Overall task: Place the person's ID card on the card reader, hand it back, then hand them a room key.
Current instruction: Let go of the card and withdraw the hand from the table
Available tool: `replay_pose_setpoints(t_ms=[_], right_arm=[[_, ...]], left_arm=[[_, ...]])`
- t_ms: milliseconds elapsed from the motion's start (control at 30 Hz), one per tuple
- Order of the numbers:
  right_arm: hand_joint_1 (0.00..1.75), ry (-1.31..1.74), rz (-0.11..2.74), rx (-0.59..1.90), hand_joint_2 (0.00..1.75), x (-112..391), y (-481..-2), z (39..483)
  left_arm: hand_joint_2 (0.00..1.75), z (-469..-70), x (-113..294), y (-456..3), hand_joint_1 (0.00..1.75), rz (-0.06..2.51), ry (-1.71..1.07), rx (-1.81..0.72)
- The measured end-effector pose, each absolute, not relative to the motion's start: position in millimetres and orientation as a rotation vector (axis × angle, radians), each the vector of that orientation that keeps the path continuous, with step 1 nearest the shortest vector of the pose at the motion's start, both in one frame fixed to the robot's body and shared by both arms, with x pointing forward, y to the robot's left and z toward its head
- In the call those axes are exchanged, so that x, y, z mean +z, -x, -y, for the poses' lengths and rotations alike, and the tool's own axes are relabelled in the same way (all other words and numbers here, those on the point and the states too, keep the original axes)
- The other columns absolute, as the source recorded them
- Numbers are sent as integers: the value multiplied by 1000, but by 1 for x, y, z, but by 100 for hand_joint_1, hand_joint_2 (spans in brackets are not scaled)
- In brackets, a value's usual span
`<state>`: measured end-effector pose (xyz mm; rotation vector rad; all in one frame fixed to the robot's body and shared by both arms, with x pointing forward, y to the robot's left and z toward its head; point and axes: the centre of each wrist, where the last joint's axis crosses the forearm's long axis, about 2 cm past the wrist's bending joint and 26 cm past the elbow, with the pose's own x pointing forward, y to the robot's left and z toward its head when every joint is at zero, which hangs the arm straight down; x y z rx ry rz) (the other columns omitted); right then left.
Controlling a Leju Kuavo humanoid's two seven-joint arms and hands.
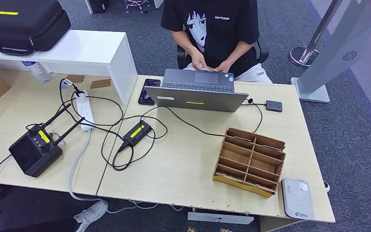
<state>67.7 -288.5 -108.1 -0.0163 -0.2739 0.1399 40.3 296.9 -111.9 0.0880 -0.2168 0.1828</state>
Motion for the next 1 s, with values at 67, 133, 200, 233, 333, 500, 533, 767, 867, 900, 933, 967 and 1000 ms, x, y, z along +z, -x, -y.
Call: replay_pose_setpoints(t_ms=[67, 133, 200, 233, 333, 500, 533, 767, 867, 900, 933, 967, 1000], right_arm=[[0, 16, 274, 139, 0, -108, -68, 288], [0, 16, 274, 138, 0, -108, -68, 288], [0, 16, 274, 138, 0, -108, -68, 288], [0, 16, 274, 138, 0, -108, -68, 288], [0, 16, 274, 138, 0, -108, -68, 288], [0, 16, 274, 135, 0, -108, -68, 288], [0, 16, 274, 134, 0, -108, -68, 288], [0, 15, 275, 133, 0, -108, -67, 288], [0, 15, 275, 133, 0, -108, -67, 288], [0, 15, 275, 133, 0, -108, -67, 288], [0, 14, 275, 133, 0, -108, -67, 288], [0, 14, 274, 133, 0, -108, -67, 288], [0, 14, 274, 133, 0, -108, -67, 288]], left_arm=[[175, -297, -112, -40, 0, 223, -81, 180], [175, -297, -112, -40, 0, 223, -86, 180], [175, -296, -112, -40, 86, 219, -94, 184], [175, -296, -112, -40, 123, 217, -96, 185], [175, -296, -112, -40, 77, 221, -85, 183], [175, -296, -112, -40, 53, 221, -86, 185], [175, -296, -112, -40, 89, 219, -89, 186], [175, -295, -112, -40, 0, 219, -83, 185], [175, -295, -112, -40, 3, 219, -85, 187], [175, -295, -112, -40, 3, 219, -86, 188], [175, -295, -112, -40, 17, 219, -86, 188], [175, -295, -112, -40, 16, 219, -85, 187], [175, -295, -112, -40, 15, 220, -84, 187]])
